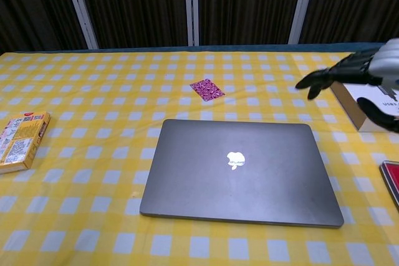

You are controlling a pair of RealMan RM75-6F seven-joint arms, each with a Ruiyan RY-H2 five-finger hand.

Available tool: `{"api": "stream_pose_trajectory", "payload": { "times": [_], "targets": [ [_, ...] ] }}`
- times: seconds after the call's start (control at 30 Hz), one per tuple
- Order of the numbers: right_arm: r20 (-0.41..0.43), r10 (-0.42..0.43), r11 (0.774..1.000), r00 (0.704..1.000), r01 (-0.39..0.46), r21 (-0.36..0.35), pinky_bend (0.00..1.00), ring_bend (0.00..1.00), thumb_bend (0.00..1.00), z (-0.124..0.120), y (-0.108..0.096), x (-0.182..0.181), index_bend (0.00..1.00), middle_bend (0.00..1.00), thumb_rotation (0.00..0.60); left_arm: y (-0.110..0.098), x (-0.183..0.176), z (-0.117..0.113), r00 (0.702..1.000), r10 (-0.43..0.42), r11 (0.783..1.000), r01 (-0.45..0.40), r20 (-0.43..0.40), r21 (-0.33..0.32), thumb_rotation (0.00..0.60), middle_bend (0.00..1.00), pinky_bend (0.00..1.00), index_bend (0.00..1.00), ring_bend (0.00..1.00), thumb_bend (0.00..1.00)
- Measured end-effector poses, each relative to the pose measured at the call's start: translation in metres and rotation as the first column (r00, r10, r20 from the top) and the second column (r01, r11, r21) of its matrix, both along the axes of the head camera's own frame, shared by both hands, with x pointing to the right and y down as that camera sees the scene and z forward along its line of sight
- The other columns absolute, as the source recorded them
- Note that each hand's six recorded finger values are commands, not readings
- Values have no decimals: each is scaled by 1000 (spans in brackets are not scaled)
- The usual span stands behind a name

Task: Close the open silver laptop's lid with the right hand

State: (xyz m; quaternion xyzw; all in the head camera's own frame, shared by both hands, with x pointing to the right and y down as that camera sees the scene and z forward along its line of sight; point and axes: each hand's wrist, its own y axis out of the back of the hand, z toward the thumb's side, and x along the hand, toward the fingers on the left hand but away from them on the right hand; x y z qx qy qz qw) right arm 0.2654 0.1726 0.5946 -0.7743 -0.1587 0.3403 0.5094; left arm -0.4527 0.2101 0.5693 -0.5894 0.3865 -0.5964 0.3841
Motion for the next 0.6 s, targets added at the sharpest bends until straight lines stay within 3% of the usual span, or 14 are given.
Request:
{"api": "stream_pose_trajectory", "payload": {
  "times": [0.07,0.13,0.27,0.4,0.6],
  "targets": [
    [16,91,995,996,-92,43,0,0,0,-11,-4,16,1,2,600,0,0,-2,1000,-1,1000,1,-6,7,600,0,0,0,0,0],
    [27,210,974,977,-212,77,0,0,0,-21,-7,38,0,0,600,1,0,-5,1000,-1,1000,1,-13,12,600,0,0,0,0,0],
    [36,408,905,912,-410,114,0,0,0,-32,0,84,0,0,600,3,-1,-10,1000,4,1000,-3,-22,24,600,0,0,0,0,0],
    [28,500,857,866,-499,125,0,0,0,-31,10,110,0,0,600,5,-1,-13,1000,4,1000,-3,-31,28,600,0,0,0,0,0],
    [14,577,809,817,-573,133,0,0,0,-29,28,132,0,0,600,7,1,-16,999,12,1000,-11,-44,29,600,0,0,0,0,0]
  ]
}}
